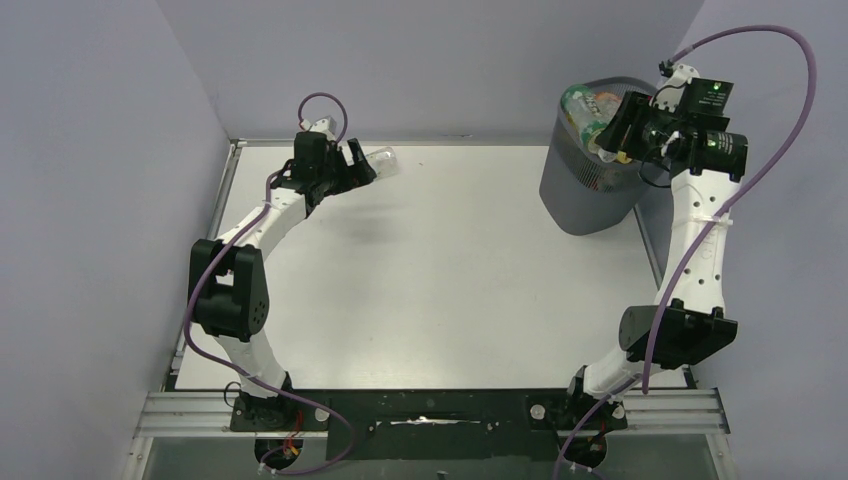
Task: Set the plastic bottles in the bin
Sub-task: Place the plastic bottle in the trash bin.
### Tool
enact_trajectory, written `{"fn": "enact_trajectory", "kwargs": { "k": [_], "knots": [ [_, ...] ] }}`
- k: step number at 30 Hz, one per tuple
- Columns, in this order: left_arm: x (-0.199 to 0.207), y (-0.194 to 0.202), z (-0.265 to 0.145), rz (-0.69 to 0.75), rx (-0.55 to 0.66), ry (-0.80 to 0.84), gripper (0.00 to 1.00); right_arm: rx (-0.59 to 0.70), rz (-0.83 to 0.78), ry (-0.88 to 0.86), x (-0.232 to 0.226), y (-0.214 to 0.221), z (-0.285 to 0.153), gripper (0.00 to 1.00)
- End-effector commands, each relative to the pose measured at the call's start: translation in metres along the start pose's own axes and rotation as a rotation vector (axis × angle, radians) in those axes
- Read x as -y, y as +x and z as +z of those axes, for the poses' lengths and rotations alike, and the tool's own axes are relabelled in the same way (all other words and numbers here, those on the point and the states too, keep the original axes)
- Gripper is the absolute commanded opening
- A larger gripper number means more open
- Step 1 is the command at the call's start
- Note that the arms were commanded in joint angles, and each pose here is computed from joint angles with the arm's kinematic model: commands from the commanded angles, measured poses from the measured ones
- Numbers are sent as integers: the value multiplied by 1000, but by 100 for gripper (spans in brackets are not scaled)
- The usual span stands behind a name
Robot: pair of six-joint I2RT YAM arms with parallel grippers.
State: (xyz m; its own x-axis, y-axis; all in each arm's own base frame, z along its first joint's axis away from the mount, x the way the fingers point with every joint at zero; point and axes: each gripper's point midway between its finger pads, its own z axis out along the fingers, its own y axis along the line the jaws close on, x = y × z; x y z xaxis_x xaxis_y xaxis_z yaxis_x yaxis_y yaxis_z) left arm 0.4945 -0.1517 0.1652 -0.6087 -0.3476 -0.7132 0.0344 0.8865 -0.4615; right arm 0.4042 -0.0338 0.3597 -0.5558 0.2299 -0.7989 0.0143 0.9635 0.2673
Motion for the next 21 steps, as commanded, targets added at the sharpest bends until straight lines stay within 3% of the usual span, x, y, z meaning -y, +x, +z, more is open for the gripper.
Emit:
{"fn": "enact_trajectory", "kwargs": {
  "k": [1, 10, 21],
  "knots": [
    [16, -26, -11, 13, 84, 54, 87, 80, -19, -1, -6, -24, -16, 62],
    [18, -31, -11, 15, 89, 53, 87, 104, -22, 18, -4, -35, -18, 69],
    [19, -34, -14, 23, 91, 48, 87, 231, -51, 50, -18, -48, -75, 87]
  ]
}}
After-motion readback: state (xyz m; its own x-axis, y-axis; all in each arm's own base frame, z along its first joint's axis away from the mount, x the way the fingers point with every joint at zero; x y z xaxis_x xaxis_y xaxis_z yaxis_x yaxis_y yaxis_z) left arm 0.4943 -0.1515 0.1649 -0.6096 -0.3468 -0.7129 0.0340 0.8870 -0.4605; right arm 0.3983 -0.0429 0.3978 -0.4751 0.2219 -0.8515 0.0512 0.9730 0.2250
